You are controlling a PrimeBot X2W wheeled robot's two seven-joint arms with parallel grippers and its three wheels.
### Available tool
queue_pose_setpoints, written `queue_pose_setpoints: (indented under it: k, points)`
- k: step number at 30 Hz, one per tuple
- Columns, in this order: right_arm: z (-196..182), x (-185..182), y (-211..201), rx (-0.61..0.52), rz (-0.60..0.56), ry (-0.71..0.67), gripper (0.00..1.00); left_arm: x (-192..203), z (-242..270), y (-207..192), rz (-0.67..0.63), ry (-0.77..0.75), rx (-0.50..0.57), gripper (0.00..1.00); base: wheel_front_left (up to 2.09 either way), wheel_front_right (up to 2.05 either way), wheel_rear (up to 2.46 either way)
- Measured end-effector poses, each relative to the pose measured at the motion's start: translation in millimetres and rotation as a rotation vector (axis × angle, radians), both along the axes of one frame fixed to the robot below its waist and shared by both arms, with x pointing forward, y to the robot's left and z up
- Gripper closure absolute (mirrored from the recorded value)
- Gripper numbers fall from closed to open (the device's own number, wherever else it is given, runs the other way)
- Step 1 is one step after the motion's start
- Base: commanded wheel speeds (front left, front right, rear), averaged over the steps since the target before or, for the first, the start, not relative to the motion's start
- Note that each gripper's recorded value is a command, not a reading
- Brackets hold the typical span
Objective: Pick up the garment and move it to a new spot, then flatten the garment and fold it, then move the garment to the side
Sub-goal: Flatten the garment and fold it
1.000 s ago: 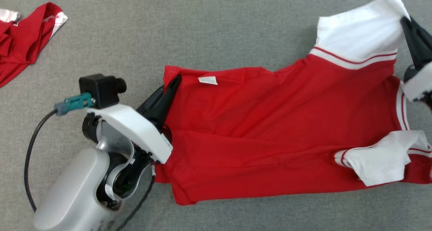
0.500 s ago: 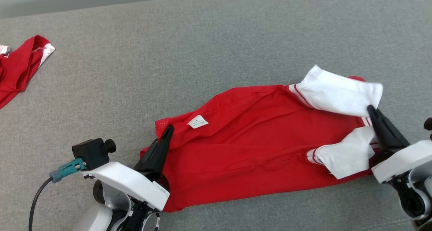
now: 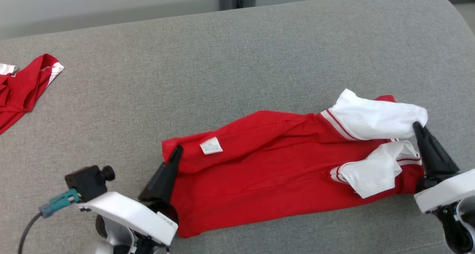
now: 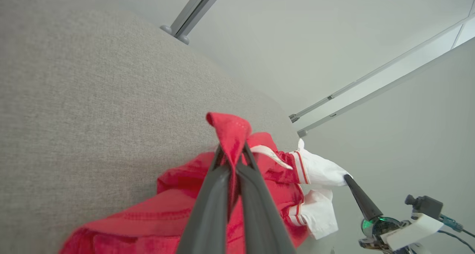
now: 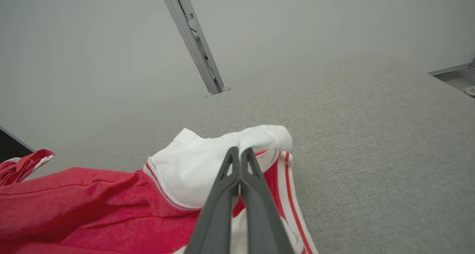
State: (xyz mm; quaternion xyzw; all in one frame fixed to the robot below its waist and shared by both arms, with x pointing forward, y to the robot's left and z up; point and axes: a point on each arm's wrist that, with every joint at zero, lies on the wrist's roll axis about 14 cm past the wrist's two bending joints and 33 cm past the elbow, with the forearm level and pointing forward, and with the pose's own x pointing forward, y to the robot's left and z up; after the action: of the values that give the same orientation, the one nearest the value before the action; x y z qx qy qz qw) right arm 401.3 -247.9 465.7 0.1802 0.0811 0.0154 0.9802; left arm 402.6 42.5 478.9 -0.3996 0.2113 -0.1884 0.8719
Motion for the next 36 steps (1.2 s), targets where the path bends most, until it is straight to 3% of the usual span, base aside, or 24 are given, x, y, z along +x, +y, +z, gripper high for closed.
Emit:
queue_pose_setpoints:
  k: [3,7,17,24,32,34,35,36]
  points:
    - [-14.0,-11.4,6.8,0.018,0.006,0.061,1.0,-10.4,-11.3,-8.6,-0.022,0.063,-0.024,1.0,0.0,0.0,0.0]
    - [-32.0,-20.6,11.6,0.013,0.008,0.128,1.0,-21.3,-37.4,-12.7,-0.05,0.129,0.024,1.0,0.0,0.0,0.0]
    - [-13.3,-17.3,-8.2,0.009,-0.075,0.058,1.0,-10.8,-34.3,2.7,0.021,0.105,0.019,1.0,0.0,0.0,0.0]
    - [-51.0,-40.6,-8.8,-0.012,-0.066,0.225,1.0,-29.2,-59.2,-4.0,-0.035,0.187,0.059,1.0,0.0,0.0,0.0]
    - [-69.2,-39.1,-13.8,-0.052,-0.069,0.295,1.0,-50.9,-90.7,-2.4,-0.082,0.269,0.14,1.0,0.0,0.0,0.0]
    - [-74.3,-38.8,-16.5,-0.082,-0.059,0.321,1.0,-53.6,-96.1,0.7,-0.085,0.274,0.168,0.95,0.0,0.0,0.0]
    - [-76.5,-38.5,-16.8,-0.092,-0.051,0.333,0.93,-54.3,-97.4,1.3,-0.082,0.277,0.17,0.6,0.0,0.0,0.0]
    - [-78.1,-38.2,-16.6,-0.106,-0.042,0.34,0.64,-54.7,-98.4,2.4,-0.077,0.277,0.174,0.22,0.0,0.0,0.0]
